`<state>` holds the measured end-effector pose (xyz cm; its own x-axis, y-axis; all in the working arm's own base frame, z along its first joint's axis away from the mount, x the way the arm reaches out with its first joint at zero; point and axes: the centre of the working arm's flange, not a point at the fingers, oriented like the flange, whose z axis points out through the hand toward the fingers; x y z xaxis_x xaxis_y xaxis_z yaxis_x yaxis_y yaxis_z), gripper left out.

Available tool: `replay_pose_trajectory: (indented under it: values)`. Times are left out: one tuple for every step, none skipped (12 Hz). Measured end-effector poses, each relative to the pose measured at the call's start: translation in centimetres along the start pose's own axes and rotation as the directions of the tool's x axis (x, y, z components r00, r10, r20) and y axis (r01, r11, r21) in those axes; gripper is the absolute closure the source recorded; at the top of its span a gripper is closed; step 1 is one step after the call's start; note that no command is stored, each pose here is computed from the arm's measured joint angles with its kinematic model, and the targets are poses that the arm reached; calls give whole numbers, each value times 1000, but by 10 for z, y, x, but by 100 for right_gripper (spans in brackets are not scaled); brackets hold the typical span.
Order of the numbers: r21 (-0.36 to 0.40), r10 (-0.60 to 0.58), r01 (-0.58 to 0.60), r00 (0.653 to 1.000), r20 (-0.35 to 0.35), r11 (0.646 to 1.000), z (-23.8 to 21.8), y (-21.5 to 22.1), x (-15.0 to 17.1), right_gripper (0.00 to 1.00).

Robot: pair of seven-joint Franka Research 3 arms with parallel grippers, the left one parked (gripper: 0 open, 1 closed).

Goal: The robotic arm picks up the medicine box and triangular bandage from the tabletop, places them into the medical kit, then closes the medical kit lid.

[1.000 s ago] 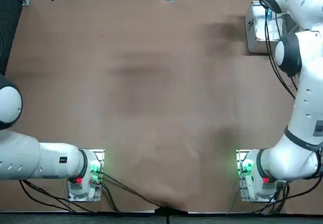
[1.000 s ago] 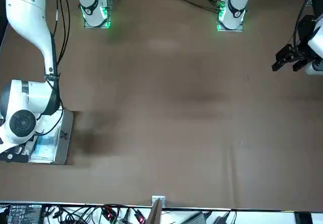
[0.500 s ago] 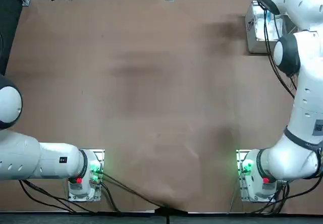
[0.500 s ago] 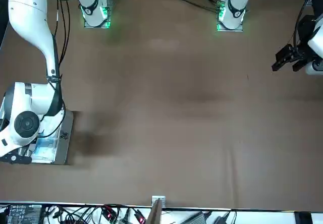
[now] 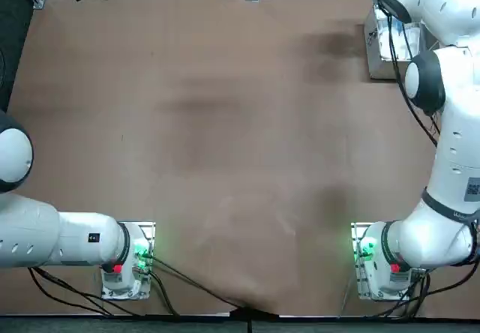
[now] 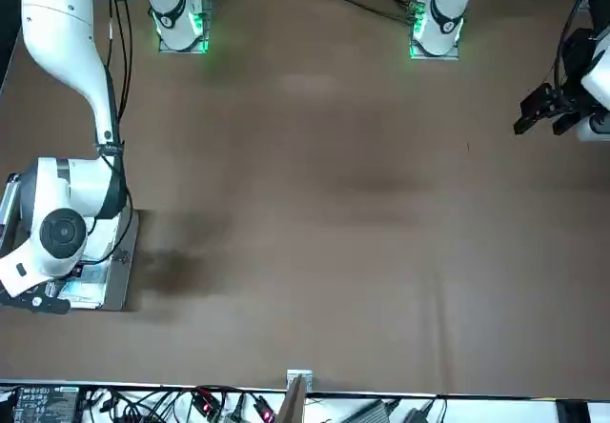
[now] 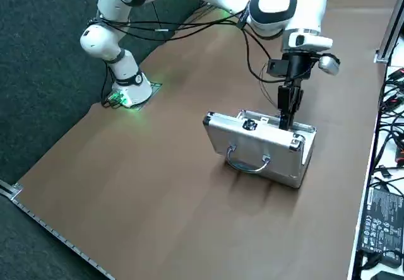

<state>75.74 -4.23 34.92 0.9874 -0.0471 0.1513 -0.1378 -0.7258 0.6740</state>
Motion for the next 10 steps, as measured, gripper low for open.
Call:
replay_pose_trajectory:
  values:
    - [8,4,-4,1000,-2,1000,-2,-2,0,62]
    - [19,11,-11,1000,-2,1000,-4,-2,1,54]
    - [34,22,-22,1000,-1,999,-7,-1,2,54]
    - [51,33,-33,999,0,998,-10,0,3,52]
    - [66,44,-44,999,-1,997,-14,2,4,52]
    - [85,58,-58,998,-2,995,-20,5,5,52]
    - [109,75,-74,997,-1,991,-26,8,6,49]
    - [140,97,-99,995,19,985,-35,14,5,47]
    - [142,100,-104,994,32,984,-37,17,4,47]
    - [142,102,-106,994,38,984,-40,21,3,49]
